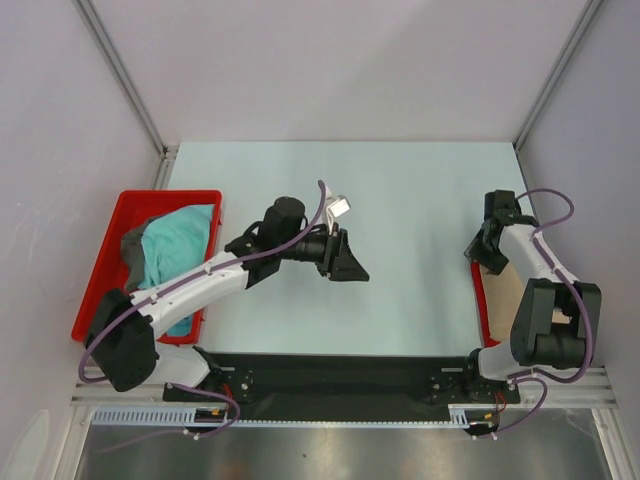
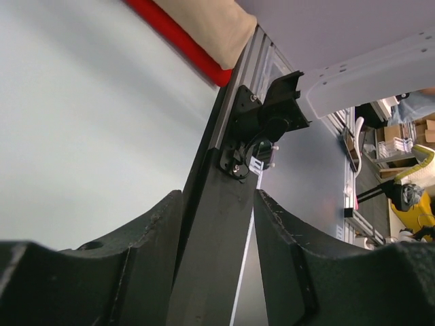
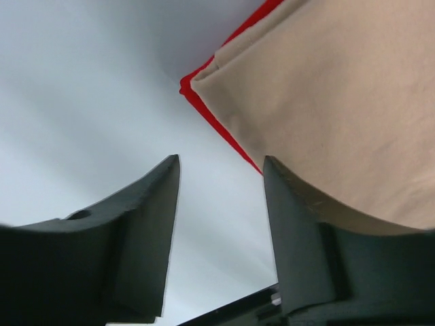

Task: Fold and stack the t-shirts
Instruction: Neatly place the folded tshirt to the corner

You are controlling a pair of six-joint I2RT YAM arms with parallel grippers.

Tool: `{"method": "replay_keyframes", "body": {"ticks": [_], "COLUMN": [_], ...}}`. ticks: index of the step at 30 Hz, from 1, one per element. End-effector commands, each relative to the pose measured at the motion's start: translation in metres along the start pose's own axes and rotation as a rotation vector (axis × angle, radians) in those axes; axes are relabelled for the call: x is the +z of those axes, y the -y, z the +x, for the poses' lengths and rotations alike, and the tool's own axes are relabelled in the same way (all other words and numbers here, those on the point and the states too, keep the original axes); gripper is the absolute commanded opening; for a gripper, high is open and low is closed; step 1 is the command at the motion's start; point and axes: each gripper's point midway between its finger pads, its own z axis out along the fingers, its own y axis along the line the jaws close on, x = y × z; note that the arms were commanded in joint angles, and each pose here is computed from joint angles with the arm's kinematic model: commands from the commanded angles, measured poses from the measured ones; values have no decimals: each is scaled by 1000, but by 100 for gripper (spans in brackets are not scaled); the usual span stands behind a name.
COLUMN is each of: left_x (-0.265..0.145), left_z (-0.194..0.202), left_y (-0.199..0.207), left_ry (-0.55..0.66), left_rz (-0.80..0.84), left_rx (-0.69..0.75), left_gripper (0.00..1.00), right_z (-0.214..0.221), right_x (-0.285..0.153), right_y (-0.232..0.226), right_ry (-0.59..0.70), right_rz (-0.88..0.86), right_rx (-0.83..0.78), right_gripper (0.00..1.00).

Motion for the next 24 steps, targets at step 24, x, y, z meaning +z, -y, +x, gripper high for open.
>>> {"method": "replay_keyframes", "body": {"ticks": [24], "left_x": [-29], "left_z": [-3], "left_y": [16], "left_ry": [51], "left_rz": [5], "left_rx": [57], "left_gripper": [52], "right_z": [-32], "right_x": [34], "right_y": [-1], "right_ry": [83], "right_rz": [240], "right_rx": [-189], "right_gripper": [25]}}
